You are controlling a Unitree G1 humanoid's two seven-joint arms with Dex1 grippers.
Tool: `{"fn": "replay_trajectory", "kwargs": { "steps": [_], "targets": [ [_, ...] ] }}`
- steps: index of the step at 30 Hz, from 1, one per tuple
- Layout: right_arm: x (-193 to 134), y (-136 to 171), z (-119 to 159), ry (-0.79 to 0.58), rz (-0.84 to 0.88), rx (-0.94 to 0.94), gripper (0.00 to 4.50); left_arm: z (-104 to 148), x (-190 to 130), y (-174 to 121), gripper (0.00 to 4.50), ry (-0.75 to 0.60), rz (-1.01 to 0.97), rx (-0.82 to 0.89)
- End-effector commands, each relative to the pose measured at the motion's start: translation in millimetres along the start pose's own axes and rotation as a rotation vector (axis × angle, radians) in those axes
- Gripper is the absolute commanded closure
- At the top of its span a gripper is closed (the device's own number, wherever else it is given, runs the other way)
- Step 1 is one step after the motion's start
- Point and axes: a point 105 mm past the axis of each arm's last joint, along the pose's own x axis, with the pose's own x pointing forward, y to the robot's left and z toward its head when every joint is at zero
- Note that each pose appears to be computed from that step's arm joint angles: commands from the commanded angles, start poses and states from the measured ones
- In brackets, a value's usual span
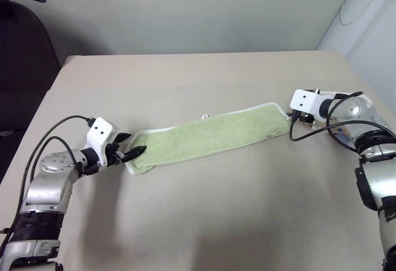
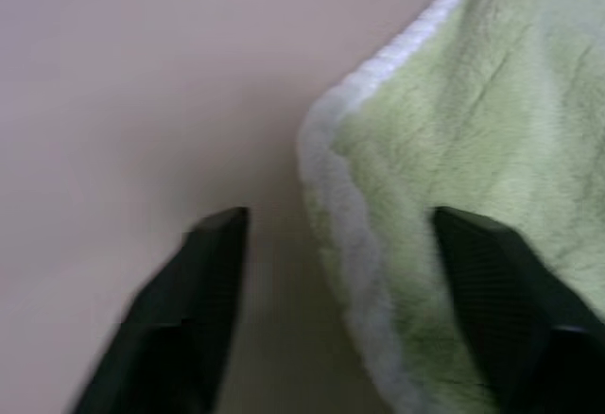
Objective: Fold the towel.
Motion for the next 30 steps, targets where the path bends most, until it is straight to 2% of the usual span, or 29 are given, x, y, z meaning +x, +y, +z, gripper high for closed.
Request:
{"fn": "replay_trajectory", "kwargs": {
  "steps": [1, 4, 8, 12, 15, 20, 30],
  "targets": [
    [-21, -31, -2, -0.069, -0.152, 0.096, 0.02, 23, -15, 15, 0.06, -0.110, 0.105, -0.002],
    [-39, -36, -15, -0.162, -0.179, 0.383, 0.02, 37, -31, 26, 0.06, -0.189, 0.194, -0.004],
    [-55, -14, -21, -0.310, -0.111, 0.815, 0.02, 58, -43, 30, 0.06, -0.274, 0.238, -0.001],
    [-68, 21, -4, -0.413, -0.016, 1.338, 0.02, 82, -34, -2, 0.06, -0.325, 0.080, 0.072],
    [-70, 40, 2, -0.406, -0.016, 1.635, 0.02, 91, -24, -31, 0.06, -0.327, -0.066, 0.137],
    [-66, 69, 15, -0.351, 0.027, 1.878, 0.02, 96, -11, -71, 0.06, -0.303, -0.267, 0.232],
    [-40, 92, 25, -0.242, 0.055, 2.116, 0.02, 95, 0, -102, 0.06, -0.304, -0.392, 0.270]
  ]
}}
